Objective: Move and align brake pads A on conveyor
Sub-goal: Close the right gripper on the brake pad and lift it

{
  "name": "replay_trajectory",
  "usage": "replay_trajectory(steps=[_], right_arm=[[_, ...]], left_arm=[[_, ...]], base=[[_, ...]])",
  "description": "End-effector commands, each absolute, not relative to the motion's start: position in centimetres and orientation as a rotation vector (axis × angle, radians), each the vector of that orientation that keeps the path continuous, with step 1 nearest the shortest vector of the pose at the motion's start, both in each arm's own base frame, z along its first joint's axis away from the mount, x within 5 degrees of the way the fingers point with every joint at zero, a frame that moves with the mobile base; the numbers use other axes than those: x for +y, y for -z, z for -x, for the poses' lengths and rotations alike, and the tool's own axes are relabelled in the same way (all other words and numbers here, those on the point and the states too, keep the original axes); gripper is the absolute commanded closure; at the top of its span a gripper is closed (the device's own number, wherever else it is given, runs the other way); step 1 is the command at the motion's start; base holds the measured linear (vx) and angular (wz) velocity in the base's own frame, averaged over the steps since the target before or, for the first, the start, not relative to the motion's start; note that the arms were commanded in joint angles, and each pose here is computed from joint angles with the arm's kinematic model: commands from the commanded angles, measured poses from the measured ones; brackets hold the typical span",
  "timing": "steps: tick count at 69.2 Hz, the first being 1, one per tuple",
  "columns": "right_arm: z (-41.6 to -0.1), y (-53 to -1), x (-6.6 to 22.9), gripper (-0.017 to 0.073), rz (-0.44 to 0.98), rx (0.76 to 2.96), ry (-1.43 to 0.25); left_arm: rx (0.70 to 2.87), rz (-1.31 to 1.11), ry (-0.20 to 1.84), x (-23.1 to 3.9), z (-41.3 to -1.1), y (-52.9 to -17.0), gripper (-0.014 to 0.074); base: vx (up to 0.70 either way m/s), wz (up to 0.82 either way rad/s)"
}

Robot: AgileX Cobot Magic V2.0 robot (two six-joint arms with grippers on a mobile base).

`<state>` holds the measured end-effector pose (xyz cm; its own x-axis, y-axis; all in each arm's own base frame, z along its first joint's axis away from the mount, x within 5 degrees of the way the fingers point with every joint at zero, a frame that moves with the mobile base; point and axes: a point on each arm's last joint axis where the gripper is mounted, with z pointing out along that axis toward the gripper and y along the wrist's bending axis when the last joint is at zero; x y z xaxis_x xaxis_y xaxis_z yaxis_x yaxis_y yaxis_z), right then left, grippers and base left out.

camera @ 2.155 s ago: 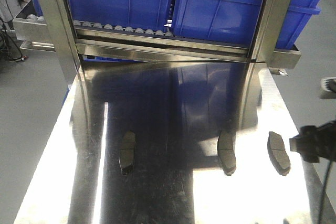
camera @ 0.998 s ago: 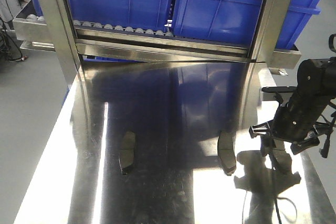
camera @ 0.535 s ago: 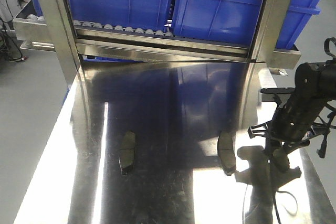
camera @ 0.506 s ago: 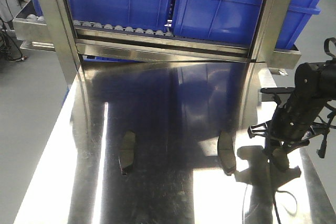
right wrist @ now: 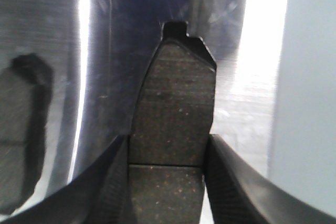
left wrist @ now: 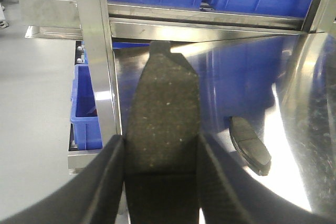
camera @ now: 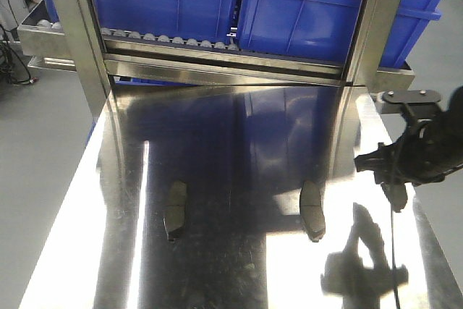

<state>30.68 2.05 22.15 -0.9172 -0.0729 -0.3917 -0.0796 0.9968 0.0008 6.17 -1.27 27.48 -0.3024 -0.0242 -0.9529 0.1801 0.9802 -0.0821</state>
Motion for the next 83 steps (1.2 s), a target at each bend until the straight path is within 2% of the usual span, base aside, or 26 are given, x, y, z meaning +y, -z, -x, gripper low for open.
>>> replay_trajectory(steps=[1,22,48,58,71,83], right_arm=[[-29.3,-26.0,1.9,0.0567,0.141,2.547,-0.007],[-21.5,-31.0,1.4,0.0567,0.137,2.253,-0.004],[-11.7,-32.0,0.8,0.0567,0.138,1.969,0.003],[-8.5,-31.5,0.7,0.0567,0.181,1.814,0.032],[-5.6,-30.6,0.7,0.0567,0.158,1.676,-0.013],[-5.1,-29.6,0.7,0.0567,0.155,1.661,-0.015]], left_arm=[[1.752,-0.109,0.223,-1.4,-6.3,-29.2,0.06],[1.752,-0.109,0.223,-1.4,-6.3,-29.2,0.06],[1.752,-0.109,0.223,-1.4,-6.3,-29.2,0.06],[1.752,-0.109,0.223,-1.4,-6.3,-29.2,0.06],[1.752,-0.109,0.223,-1.4,-6.3,-29.2,0.06],[1.752,-0.109,0.223,-1.4,-6.3,-29.2,0.06]], base=[[0.0,0.0],[0.0,0.0],[0.0,0.0],[0.0,0.0],[0.0,0.0],[0.0,0.0]])
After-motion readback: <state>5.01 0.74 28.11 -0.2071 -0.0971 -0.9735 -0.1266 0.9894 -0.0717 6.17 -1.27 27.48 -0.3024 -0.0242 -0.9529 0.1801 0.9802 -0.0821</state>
